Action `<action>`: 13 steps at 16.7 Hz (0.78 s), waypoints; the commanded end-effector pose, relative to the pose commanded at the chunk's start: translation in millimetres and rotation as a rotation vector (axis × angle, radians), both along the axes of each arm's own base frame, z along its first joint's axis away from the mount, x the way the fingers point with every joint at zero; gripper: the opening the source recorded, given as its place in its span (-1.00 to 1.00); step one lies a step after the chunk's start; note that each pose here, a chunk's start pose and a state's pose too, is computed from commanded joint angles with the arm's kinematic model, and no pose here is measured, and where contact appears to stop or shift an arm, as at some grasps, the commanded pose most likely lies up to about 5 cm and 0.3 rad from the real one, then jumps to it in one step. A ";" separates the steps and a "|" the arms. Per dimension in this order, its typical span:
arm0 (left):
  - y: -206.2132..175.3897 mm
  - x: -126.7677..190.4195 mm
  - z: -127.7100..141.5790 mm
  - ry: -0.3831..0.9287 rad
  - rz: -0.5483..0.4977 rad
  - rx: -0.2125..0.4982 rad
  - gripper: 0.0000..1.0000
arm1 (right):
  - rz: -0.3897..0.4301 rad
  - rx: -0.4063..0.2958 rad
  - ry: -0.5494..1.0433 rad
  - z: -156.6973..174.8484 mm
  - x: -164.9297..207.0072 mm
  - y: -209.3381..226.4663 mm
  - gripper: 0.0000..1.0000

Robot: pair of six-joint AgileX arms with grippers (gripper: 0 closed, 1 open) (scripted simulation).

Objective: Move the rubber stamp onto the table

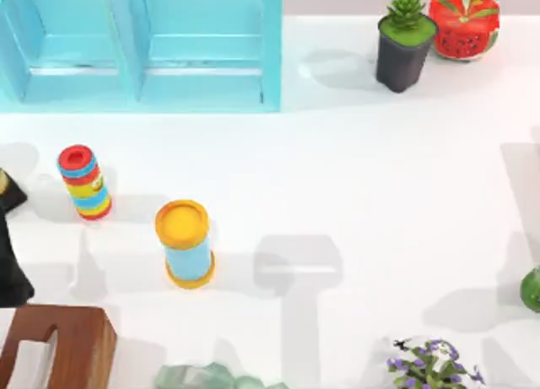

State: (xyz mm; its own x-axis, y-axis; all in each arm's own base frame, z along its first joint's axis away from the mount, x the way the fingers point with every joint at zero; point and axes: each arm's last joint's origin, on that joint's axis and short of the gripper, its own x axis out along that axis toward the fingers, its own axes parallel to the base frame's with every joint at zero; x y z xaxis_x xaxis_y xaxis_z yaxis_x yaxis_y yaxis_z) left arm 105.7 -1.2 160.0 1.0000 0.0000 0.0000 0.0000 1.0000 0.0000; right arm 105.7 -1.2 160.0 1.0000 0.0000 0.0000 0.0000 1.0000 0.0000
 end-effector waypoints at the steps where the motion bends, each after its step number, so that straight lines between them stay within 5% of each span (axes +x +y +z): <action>1: 0.0 0.0 0.0 0.000 0.000 0.000 1.00 | 0.000 0.000 0.000 0.0 0.0 0.0 1.00; 7: 0.0 0.0 0.0 0.000 0.000 0.000 1.00 | -0.050 -0.052 0.127 25.3 2.4 -5.6 1.00; 13: 0.0 0.0 0.0 0.000 0.000 0.000 1.00 | -0.141 -0.144 0.598 75.1 37.5 -27.8 1.00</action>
